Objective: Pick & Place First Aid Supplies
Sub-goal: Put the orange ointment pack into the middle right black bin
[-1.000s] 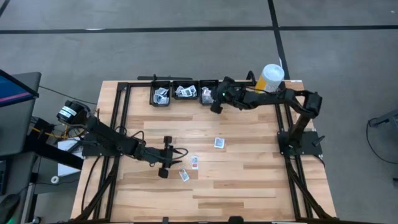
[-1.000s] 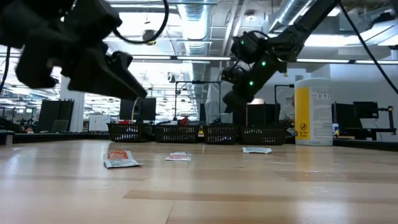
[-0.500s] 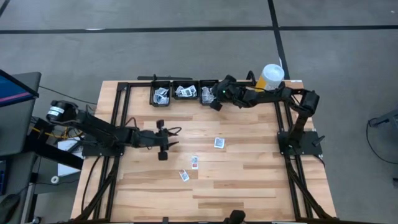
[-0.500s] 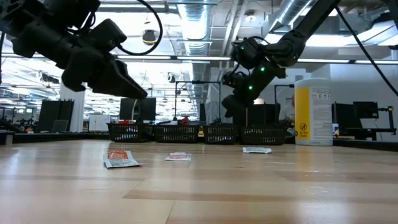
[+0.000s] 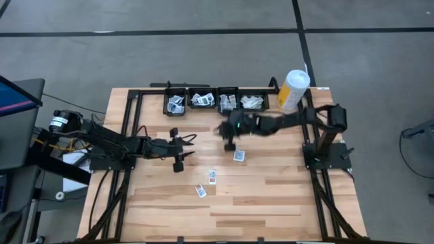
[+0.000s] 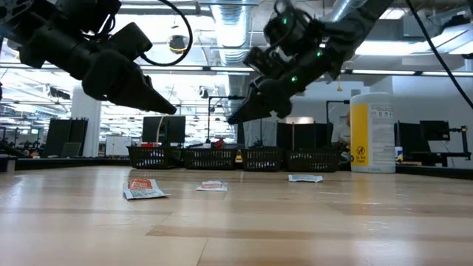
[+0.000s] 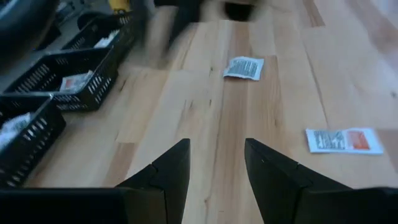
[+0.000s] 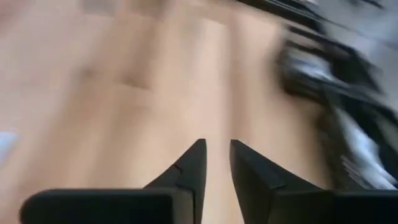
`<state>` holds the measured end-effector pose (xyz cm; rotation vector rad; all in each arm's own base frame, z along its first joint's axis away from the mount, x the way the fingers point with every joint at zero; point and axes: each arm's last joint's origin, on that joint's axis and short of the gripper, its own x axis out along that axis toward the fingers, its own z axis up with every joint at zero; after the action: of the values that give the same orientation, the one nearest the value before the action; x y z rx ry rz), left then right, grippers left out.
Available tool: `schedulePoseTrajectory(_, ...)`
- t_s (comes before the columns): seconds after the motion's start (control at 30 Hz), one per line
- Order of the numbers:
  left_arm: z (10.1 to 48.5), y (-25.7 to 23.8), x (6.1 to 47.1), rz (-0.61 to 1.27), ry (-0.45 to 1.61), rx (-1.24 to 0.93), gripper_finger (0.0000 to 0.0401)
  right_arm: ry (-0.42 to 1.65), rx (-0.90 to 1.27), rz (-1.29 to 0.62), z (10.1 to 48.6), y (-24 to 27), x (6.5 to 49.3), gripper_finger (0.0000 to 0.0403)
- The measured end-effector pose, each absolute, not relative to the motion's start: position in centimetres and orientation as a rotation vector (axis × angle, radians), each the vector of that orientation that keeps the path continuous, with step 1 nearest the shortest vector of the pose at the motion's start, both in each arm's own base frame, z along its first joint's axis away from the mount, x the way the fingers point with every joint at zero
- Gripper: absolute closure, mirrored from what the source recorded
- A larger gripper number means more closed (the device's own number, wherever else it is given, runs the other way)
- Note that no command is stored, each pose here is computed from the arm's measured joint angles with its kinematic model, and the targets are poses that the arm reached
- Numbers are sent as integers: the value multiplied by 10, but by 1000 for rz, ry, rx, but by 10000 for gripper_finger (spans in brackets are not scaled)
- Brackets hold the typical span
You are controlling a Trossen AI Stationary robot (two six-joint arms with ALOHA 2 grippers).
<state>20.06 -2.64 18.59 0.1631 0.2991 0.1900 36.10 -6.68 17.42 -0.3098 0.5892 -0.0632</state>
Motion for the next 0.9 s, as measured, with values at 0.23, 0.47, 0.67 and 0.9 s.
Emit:
schedulePoseTrajectory(0.23,185,-31,201,67,295,-59,247,599,-321,152,145,21,375,348)
schedulePoseTrajectory(0.47,169,-52,200,-45,355,-225,247,628,-340,280,101,74,377,349)
schedulePoseTrajectory(0.67,155,-82,203,-89,335,-236,247,612,-323,217,105,94,374,349)
schedulePoseTrajectory(0.9,141,-102,208,-124,294,-234,247,605,-277,201,108,99,373,349)
